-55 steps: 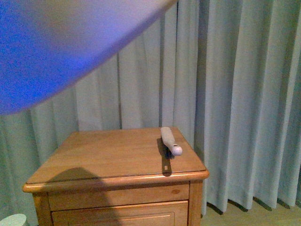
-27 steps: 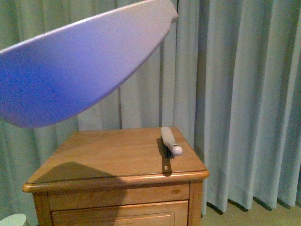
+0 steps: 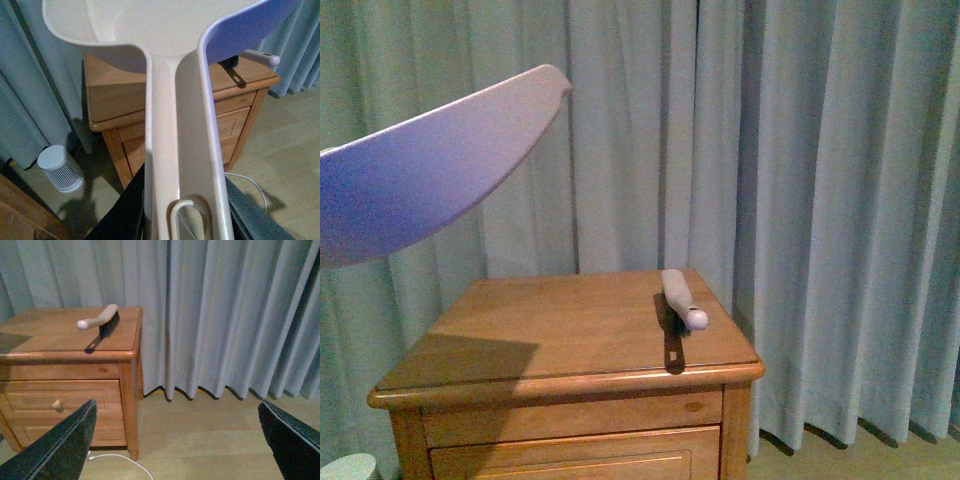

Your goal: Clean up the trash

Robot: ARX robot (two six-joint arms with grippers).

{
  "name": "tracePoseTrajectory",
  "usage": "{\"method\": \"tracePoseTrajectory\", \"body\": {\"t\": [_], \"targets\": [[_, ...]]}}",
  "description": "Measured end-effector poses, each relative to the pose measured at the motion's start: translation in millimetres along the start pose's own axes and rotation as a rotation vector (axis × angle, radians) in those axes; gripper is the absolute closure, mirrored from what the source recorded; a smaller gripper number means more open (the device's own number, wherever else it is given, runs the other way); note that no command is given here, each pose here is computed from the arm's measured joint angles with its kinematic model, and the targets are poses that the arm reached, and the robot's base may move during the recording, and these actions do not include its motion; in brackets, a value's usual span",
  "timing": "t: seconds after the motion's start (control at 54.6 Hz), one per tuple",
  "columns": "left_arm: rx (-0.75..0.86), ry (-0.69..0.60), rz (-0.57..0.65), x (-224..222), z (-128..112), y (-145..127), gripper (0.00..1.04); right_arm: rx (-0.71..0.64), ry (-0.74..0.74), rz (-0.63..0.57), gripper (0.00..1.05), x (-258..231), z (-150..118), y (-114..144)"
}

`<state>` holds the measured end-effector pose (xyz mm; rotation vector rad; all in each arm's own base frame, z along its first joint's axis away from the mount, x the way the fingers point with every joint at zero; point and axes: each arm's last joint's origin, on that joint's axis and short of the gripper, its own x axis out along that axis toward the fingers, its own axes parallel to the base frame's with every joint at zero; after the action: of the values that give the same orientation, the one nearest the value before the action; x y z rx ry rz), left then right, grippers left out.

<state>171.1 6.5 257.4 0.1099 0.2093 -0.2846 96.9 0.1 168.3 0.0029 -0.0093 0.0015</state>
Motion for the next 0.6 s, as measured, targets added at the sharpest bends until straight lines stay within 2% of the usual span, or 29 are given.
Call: {"method": "tracePoseTrajectory", "body": {"t": [0.605], "targets": [[-0.009, -0.005, -0.008, -2.1, -0.6, 4.5, 0.78, 0.000, 0.000, 0.000, 0.07, 0.0, 0.0, 0.0]]}}
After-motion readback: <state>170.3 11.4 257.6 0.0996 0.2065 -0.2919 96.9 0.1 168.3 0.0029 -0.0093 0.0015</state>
